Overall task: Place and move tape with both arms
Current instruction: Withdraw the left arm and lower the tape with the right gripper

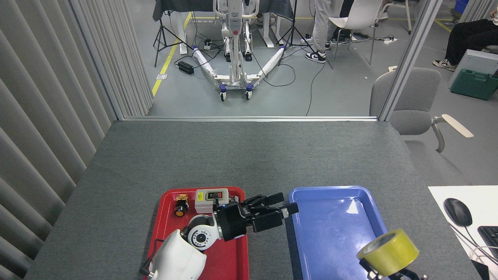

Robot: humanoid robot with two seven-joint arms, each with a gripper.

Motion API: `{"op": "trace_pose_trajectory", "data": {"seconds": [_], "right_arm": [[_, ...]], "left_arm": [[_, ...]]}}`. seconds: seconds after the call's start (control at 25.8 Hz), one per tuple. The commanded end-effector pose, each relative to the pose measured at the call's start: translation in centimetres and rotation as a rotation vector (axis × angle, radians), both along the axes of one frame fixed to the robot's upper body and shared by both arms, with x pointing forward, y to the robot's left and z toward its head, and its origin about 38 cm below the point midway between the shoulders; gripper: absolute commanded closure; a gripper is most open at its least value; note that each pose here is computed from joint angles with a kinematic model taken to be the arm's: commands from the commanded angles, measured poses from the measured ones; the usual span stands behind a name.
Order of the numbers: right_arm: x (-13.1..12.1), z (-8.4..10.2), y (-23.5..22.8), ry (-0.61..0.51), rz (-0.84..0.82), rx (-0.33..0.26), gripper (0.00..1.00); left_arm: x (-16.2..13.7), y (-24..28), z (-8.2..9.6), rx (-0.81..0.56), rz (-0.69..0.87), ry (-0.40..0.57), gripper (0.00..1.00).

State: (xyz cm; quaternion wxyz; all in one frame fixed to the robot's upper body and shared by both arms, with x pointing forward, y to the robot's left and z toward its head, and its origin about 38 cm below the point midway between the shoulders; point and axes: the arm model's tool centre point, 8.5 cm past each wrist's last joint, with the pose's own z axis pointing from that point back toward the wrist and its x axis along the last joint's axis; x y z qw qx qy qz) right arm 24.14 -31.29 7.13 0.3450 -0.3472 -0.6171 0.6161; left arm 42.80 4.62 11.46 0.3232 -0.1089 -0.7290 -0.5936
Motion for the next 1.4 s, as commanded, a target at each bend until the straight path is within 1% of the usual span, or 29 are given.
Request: {"op": "trace_pose_trajectory", "data": {"seconds": [0.0, 0.04, 0.08, 0.12, 0.16, 0.23, 0.27, 0.35, 0.43, 0.47, 0.58, 0.62, 0.7, 0.74, 0.81, 0.89, 1.01, 1.09, 1.12, 1.24, 1.36], "right_arm": [[2.7, 0.0, -2.8, 0.067, -0.158, -0.054, 0.60], [3.4, 0.1, -3.1, 0.081, -0.188, -0.069, 0.60], [4.1, 0.4, -3.3, 0.095, -0.206, -0.083, 0.65], [4.8, 0.6, -3.4, 0.121, -0.217, -0.099, 0.75], [5.5, 0.8, -3.4, 0.156, -0.228, -0.104, 0.81], [6.5, 0.9, -3.5, 0.266, -0.253, -0.076, 0.98], [6.8, 0.7, -3.7, 0.336, -0.274, -0.059, 1.00], [7.5, 0.4, -3.7, 0.464, -0.316, -0.045, 1.00], [8.7, 0.2, -2.6, 0.577, -0.335, -0.065, 1.00], [9.2, 0.1, -2.0, 0.645, -0.341, -0.082, 1.00], [10.1, -0.4, -0.2, 0.895, -0.347, -0.126, 1.00], [10.4, -0.5, 0.7, 0.964, -0.342, -0.131, 1.00], [11.6, -0.2, 2.3, 1.067, -0.351, -0.125, 1.00], [12.1, -0.2, 2.8, 1.103, -0.364, -0.115, 1.00], [13.3, 0.0, 4.1, 1.143, -0.391, -0.077, 1.00], [14.4, -0.1, 5.3, 1.173, -0.424, -0.044, 1.00], [15.3, 0.1, 6.1, 1.197, -0.480, -0.003, 1.00], [15.5, -0.1, 6.3, 1.211, -0.491, 0.004, 1.00], [15.6, -0.3, 6.3, 1.215, -0.494, 0.000, 0.95], [15.6, -1.0, 6.1, 1.222, -0.508, -0.029, 0.63], [15.6, -1.2, 5.6, 1.216, -0.533, -0.053, 0.34]], "left_arm": [[1.9, 5.5, 0.1, -0.025, 0.160, 0.004, 0.02], [2.4, 7.2, 0.0, -0.011, 0.204, -0.001, 0.02], [2.7, 8.4, 0.0, 0.013, 0.240, -0.012, 0.02], [3.0, 9.5, -0.1, 0.031, 0.282, -0.023, 0.02], [3.3, 10.5, 0.0, 0.053, 0.326, -0.042, 0.03], [3.8, 12.4, 0.3, 0.118, 0.413, -0.101, 0.03], [3.9, 13.1, 0.5, 0.162, 0.447, -0.136, 0.03], [3.7, 14.0, 0.4, 0.254, 0.491, -0.194, 0.03], [2.7, 14.4, -0.1, 0.329, 0.519, -0.248, 0.03], [2.4, 14.9, -0.4, 0.359, 0.570, -0.254, 0.02], [1.4, 16.2, -0.9, 0.409, 0.736, -0.276, 0.02], [1.1, 16.6, -0.9, 0.417, 0.774, -0.285, 0.02], [0.6, 17.4, -1.3, 0.430, 0.841, -0.302, 0.02], [0.3, 17.8, -1.5, 0.431, 0.876, -0.309, 0.02], [-0.3, 18.4, -2.2, 0.427, 0.953, -0.314, 0.02], [-0.7, 19.0, -2.5, 0.412, 1.010, -0.327, 0.02], [-0.8, 19.1, -2.4, 0.400, 1.036, -0.343, 0.02], [-0.7, 19.5, -2.3, 0.400, 1.068, -0.354, 0.02], [-0.7, 19.7, -2.3, 0.408, 1.076, -0.352, 0.02], [-0.5, 20.3, -2.6, 0.434, 1.051, -0.317, 0.01], [-0.8, 20.2, -3.5, 0.417, 1.014, -0.239, 0.01]]}}
